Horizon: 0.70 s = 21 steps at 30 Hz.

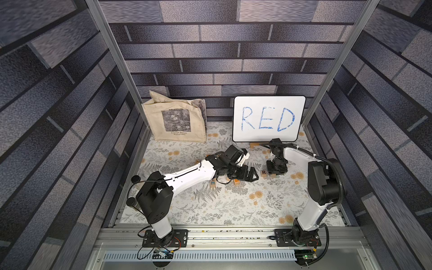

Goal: Assemble the uppercase word "red" with letter blocks
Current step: Adjust the letter block at the center of the board.

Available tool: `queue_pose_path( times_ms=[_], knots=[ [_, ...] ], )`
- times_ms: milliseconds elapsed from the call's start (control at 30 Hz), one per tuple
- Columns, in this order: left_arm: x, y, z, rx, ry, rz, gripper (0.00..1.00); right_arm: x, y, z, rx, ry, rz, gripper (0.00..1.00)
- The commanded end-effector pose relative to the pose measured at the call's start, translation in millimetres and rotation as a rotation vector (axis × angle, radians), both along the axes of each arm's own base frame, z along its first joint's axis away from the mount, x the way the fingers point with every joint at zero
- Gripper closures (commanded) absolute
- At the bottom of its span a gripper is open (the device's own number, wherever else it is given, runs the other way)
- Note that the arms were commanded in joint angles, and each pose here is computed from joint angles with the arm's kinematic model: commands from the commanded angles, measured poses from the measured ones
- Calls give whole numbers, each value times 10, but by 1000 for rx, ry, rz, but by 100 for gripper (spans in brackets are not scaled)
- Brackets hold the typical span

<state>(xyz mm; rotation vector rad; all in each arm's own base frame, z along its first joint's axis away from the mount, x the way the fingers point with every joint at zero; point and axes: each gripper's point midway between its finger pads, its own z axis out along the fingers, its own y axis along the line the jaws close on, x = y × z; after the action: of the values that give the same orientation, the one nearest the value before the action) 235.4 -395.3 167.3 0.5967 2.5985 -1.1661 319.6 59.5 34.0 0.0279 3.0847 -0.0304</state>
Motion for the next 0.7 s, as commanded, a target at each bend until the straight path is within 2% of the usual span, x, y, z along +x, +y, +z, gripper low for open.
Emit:
queue_pose_path(
  times_ms=[0,433,533,667],
  knots=[
    [-10,7,71,-25,-8,-12,0,29,-36,178,-13,-21,-1,58],
    [86,130,206,-26,-44,20,0,30,-20,512,-1,-52,-14,56],
    [124,193,250,-27,-52,37,0,18,5,590,20,-63,-20,52],
    [156,279,295,-19,-62,52,0,-5,39,686,44,-75,-27,40]
  ],
)
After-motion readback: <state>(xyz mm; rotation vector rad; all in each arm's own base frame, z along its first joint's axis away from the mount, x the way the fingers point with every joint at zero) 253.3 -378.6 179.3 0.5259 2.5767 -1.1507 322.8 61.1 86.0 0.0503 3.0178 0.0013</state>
